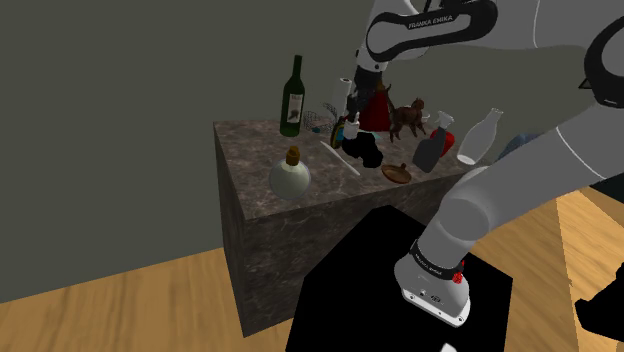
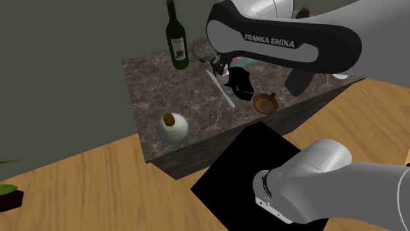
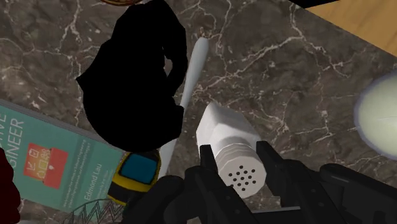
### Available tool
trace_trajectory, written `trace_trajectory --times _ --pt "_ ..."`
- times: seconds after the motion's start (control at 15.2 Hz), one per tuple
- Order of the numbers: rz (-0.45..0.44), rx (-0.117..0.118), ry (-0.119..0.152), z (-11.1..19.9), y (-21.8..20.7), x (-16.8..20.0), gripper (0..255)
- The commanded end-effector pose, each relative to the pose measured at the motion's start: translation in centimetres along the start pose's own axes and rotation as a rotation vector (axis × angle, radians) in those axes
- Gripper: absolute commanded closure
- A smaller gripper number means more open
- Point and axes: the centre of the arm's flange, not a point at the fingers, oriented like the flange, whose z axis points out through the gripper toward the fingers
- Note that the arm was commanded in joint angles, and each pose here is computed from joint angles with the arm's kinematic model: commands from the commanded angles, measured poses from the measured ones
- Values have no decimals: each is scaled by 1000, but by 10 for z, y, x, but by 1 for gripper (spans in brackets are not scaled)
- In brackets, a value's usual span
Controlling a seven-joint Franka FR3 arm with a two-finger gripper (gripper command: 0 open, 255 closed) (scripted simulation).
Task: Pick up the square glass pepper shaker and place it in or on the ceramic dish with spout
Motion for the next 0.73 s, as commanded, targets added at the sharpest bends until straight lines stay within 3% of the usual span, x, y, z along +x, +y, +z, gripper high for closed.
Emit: trace_trajectory --times 0.0,0.66 --pt "-2 0 0 -5 15 -24 255" --pt "-2 0 0 -22 85 -134 255"
